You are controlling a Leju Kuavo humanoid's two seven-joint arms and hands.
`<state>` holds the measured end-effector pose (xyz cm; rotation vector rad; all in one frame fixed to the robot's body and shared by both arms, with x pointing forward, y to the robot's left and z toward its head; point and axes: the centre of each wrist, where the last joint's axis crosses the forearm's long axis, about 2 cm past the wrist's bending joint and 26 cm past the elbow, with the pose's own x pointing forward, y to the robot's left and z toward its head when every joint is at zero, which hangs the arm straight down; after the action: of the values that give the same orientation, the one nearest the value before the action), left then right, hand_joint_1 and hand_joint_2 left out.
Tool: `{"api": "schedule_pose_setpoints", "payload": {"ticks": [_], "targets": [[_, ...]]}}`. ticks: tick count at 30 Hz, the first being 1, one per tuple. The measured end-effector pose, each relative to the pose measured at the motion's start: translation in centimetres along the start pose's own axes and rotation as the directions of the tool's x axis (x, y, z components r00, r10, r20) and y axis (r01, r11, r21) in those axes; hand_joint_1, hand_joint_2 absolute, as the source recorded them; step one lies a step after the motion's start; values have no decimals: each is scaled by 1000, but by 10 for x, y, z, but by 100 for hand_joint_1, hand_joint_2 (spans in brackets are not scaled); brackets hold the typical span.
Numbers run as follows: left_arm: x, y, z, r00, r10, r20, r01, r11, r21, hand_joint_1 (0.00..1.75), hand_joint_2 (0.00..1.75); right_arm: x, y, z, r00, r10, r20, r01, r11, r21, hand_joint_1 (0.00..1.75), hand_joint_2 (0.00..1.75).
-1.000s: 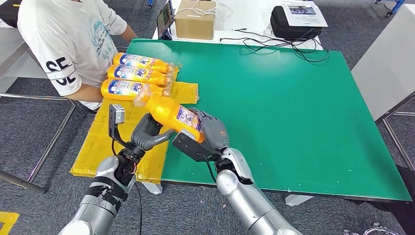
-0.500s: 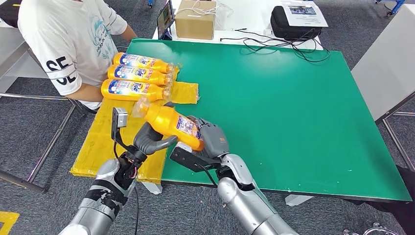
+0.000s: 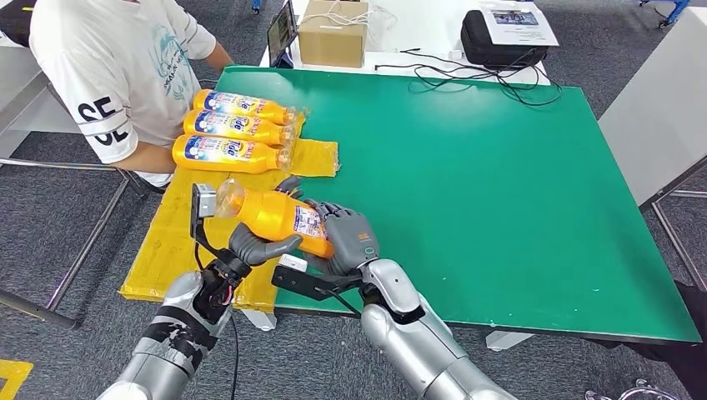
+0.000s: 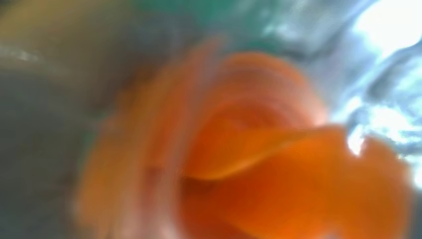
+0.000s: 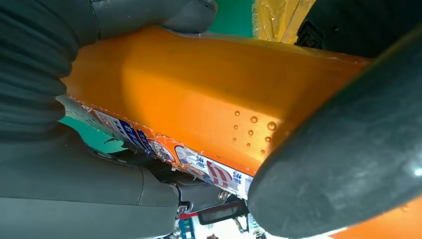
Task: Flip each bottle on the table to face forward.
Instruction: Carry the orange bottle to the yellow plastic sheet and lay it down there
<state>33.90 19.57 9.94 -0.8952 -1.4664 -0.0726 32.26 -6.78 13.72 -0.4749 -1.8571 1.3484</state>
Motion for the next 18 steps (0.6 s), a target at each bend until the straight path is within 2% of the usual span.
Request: {"api": "schedule_pose_setpoints", "payload": {"ticks": [7, 8, 9, 11, 12, 13, 18], "targets": [[-2, 3, 1, 994, 106, 3, -106, 994, -10, 2, 175, 1, -4, -11, 999, 38, 29, -40, 998, 56, 175, 175], [-2, 4, 2, 993, 120, 6, -120, 993, -9, 45, 175, 1, -5, -12, 999, 42, 32, -44, 997, 61, 172, 175], [-2, 4, 2, 992, 130, 9, -129, 992, -6, 89, 175, 1, -5, -13, 998, 44, 33, -46, 997, 64, 151, 175], [-3, 5, 2, 990, 142, 12, -142, 990, 2, 175, 175, 1, -5, -15, 999, 44, 31, -46, 997, 68, 63, 175], [-3, 5, 2, 989, 146, 13, -146, 989, 5, 175, 175, 1, -5, -15, 999, 43, 27, -45, 997, 70, 22, 175], [-3, 4, 2, 989, 150, 14, -150, 989, 8, 175, 175, 1, -4, -15, 999, 43, 23, -45, 996, 71, 0, 175], [-5, 3, 3, 986, 165, 22, -165, 986, 19, 175, 175, 4, -2, -15, 999, 40, 16, -41, 996, 74, 0, 175]]}}
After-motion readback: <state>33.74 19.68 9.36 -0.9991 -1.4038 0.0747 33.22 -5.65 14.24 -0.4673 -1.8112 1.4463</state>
